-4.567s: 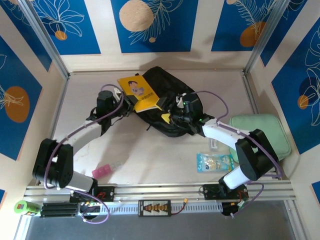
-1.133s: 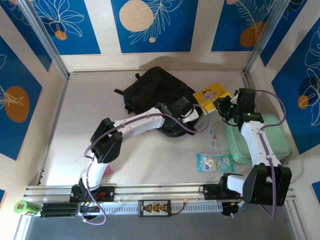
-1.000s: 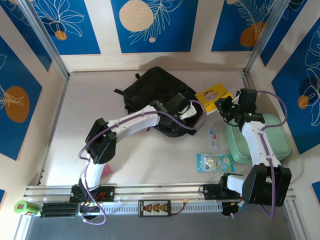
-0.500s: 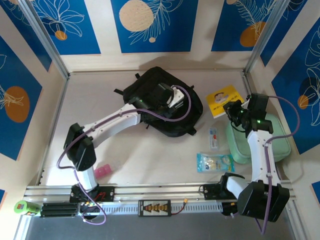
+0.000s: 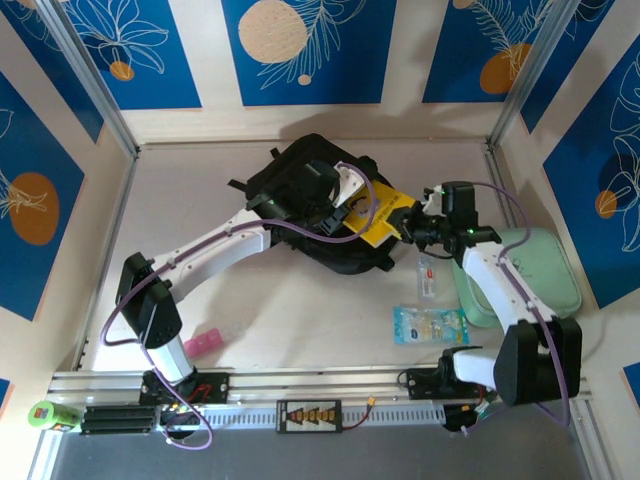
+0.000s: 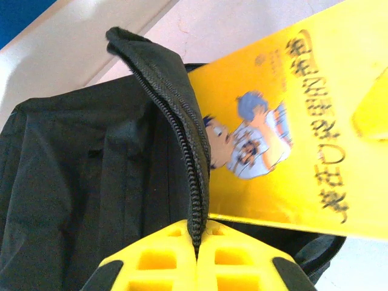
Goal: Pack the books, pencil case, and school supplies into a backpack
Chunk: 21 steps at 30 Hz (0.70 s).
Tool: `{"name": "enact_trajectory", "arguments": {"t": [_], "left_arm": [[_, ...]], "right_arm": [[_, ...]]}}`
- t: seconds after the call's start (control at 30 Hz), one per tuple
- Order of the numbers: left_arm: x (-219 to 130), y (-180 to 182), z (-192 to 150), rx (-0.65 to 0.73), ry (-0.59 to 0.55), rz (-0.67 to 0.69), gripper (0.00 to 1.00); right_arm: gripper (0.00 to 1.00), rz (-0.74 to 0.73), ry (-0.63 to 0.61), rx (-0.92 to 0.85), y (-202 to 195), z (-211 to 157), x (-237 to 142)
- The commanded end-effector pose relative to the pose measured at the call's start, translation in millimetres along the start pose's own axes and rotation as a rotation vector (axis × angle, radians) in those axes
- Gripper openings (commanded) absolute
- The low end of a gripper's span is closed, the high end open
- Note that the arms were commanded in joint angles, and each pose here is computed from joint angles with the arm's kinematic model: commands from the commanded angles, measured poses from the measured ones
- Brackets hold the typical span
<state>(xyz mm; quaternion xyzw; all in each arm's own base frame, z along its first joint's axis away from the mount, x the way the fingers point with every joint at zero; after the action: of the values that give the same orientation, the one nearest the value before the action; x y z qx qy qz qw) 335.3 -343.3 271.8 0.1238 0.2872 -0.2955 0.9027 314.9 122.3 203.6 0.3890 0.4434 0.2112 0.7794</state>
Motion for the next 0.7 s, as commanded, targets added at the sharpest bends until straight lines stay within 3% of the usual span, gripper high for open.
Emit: {"name": "enact_trajectory", "arguments": {"t": [0.0,0.4,0.67], "left_arm": [[-19.3,3.6,25.0,-0.002,-0.103,-0.004,0.04],[-18.9,1.5,23.4,-0.022,-0.098,-0.020,0.04],[-19.0,2.6,19.8,-0.047,-0.093,-0.023,0.04]], "right_arm": [[0.04,0.096,-0.029,-0.049,29.9,19.1,12.7],[0.04,0.029,-0.013,0.031,-2.6,28.3,81.4],[0.05,-0.051,0.006,0.092,-41.5,35.1,147.3]]}}
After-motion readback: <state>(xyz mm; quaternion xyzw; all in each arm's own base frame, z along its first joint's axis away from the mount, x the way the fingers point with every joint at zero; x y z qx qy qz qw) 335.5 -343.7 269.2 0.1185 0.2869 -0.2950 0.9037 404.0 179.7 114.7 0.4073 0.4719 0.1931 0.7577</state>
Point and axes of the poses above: each hand's point on the last joint's axis, 136 mm out from that joint toward the fingers, its own x axis out along the fingers, its own y axis along the line the jaws close on, z = x × y, the point moved 3 cm from there along -x, back along the fingers, and after that the axes turned 14 degrees about -x, right-handed, at the moved point
